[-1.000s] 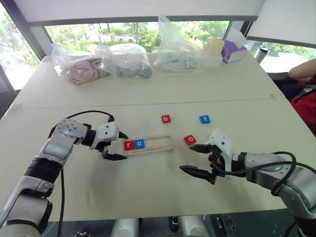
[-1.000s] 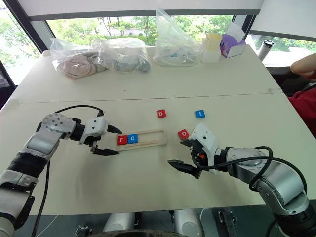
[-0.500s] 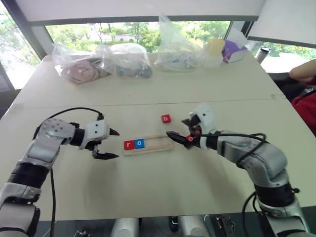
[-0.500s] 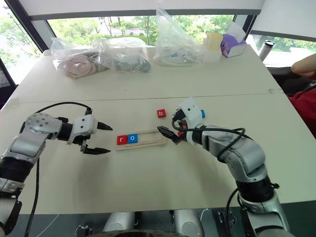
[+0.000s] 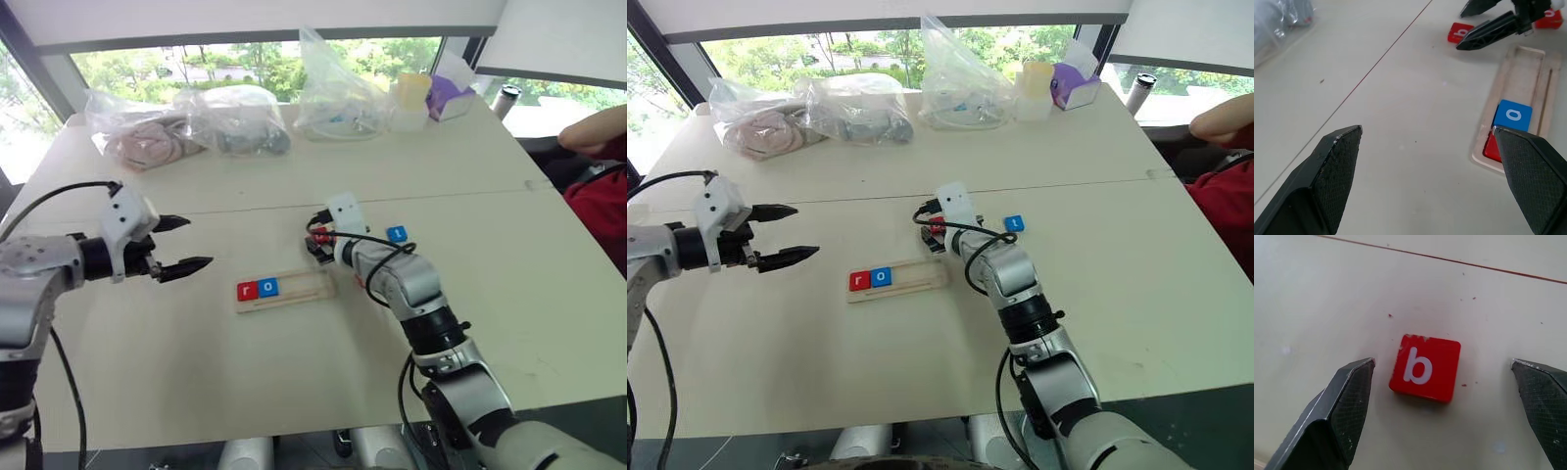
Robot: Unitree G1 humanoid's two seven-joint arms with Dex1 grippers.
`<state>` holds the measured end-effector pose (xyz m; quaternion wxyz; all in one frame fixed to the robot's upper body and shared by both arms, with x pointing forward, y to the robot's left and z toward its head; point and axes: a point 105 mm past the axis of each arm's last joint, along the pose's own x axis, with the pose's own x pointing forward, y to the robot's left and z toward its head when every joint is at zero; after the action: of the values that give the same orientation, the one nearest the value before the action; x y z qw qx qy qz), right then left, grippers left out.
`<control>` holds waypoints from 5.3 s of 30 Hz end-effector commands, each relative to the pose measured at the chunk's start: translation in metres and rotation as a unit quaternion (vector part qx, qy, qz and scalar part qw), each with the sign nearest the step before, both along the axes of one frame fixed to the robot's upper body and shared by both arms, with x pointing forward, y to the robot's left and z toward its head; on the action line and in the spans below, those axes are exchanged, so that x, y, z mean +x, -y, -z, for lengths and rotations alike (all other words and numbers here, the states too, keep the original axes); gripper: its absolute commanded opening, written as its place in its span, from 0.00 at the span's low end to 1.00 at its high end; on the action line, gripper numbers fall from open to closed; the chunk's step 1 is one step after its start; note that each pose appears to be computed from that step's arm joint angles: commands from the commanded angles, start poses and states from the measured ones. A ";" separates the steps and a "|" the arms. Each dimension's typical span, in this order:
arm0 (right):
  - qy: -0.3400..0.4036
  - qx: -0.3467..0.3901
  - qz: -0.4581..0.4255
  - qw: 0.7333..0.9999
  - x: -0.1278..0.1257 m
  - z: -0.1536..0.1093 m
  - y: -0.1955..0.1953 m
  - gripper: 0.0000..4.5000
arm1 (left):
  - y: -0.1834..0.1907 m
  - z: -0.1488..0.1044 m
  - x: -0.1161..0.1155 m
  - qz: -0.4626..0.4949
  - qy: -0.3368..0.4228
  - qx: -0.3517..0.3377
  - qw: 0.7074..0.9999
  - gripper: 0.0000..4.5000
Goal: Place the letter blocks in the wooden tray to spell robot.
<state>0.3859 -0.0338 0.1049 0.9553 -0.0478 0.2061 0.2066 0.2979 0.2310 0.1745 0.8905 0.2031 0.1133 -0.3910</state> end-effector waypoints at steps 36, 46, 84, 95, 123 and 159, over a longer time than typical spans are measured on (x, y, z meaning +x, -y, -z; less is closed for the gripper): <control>-0.063 0.023 0.267 0.961 -0.112 0.007 0.129 0.59 | 0.144 0.005 -0.017 0.263 -0.048 -0.073 0.961 1.00; 0.143 -0.203 0.111 0.962 -0.089 -0.060 0.146 1.00 | 0.132 0.014 -0.028 0.269 -0.082 -0.063 0.957 1.00; 0.049 -0.125 -0.377 0.916 -0.077 0.001 0.178 0.27 | 0.085 0.007 -0.030 0.195 -0.073 0.019 0.978 1.00; 0.136 -0.057 -0.485 0.862 -0.065 -0.064 0.035 0.27 | 0.031 0.002 -0.034 0.120 -0.099 0.056 0.986 1.00; 0.084 -0.092 -0.619 0.775 -0.051 -0.019 -0.049 0.27 | 0.040 0.011 -0.056 0.070 -0.097 0.021 0.993 1.00; 0.161 -0.020 -0.508 0.846 -0.036 -0.064 -0.029 0.99 | 0.047 0.014 -0.050 0.081 -0.087 0.023 0.993 1.00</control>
<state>0.3568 -0.0016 0.1571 0.7273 -0.2139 0.0216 0.6518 0.2483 0.1861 0.1524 0.8364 0.1893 0.2004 -0.4738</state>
